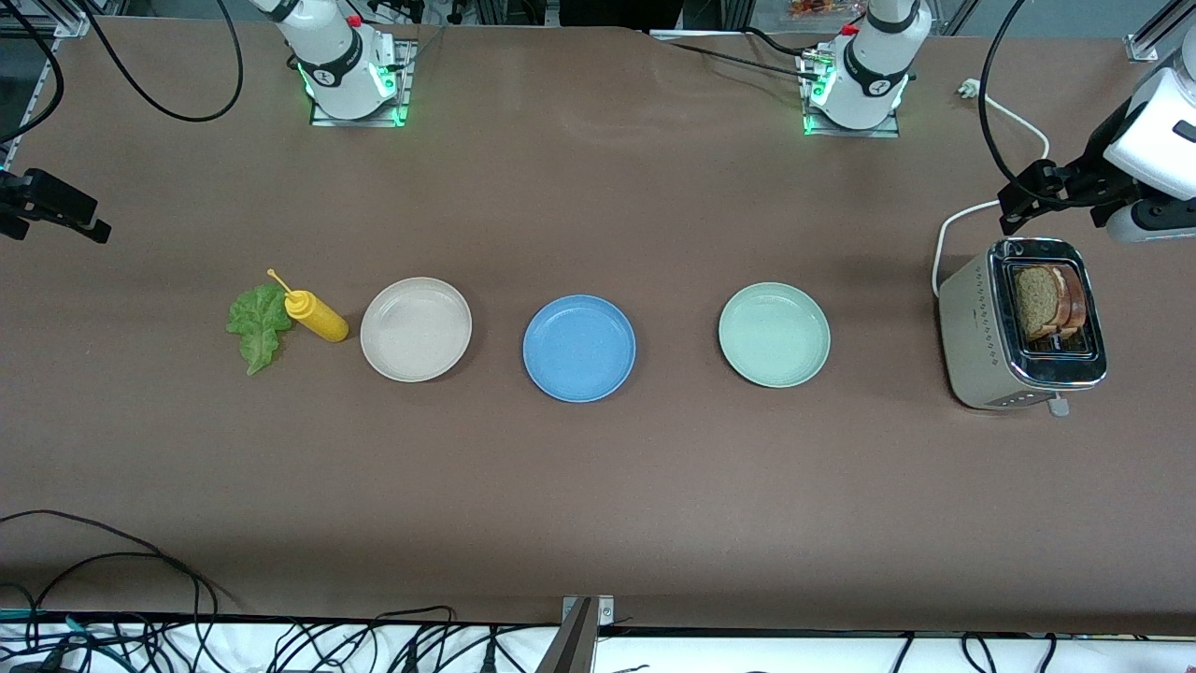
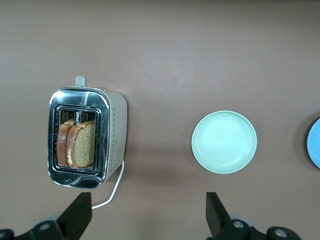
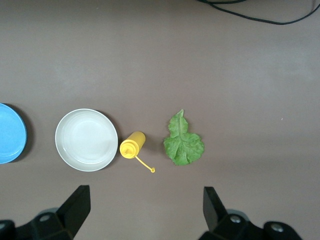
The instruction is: Make sandwich in blue plate with both arms
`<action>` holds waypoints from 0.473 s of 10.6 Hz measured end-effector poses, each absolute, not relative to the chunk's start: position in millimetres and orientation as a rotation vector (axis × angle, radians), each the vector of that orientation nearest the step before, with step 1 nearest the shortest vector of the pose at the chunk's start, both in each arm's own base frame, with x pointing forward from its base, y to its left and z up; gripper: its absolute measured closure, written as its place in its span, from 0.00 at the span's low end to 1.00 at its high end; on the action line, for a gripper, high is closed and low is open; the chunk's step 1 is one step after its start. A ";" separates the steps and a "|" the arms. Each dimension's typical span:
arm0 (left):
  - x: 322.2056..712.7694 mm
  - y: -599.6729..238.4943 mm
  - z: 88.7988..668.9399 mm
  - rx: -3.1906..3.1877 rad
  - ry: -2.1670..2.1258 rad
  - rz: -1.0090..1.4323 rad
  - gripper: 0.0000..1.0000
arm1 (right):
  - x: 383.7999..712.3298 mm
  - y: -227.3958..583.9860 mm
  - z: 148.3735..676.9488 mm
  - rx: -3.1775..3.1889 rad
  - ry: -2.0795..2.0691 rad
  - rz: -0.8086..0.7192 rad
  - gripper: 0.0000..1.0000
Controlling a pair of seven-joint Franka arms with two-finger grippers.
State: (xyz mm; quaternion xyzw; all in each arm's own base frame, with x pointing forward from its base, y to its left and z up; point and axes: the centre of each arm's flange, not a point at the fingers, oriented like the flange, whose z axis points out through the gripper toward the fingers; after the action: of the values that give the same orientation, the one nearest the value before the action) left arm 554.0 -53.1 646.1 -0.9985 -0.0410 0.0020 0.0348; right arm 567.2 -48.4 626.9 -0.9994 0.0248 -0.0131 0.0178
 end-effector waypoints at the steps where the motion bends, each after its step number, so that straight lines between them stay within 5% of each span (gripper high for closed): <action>1: 553.9 -53.4 646.1 -3.072 -0.126 0.007 0.00 | 567.2 -48.4 626.9 -3.105 0.077 -0.041 0.00; 5: 553.9 -53.6 646.1 -3.101 -0.133 0.014 0.00 | 566.9 -48.4 628.5 -3.105 0.077 -0.045 0.00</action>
State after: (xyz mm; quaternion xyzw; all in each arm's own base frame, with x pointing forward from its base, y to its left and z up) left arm 553.9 -53.6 646.1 -0.9989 -0.0428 0.0044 0.0190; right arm 566.9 -48.4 628.5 -0.9994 0.0248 -0.0146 0.0177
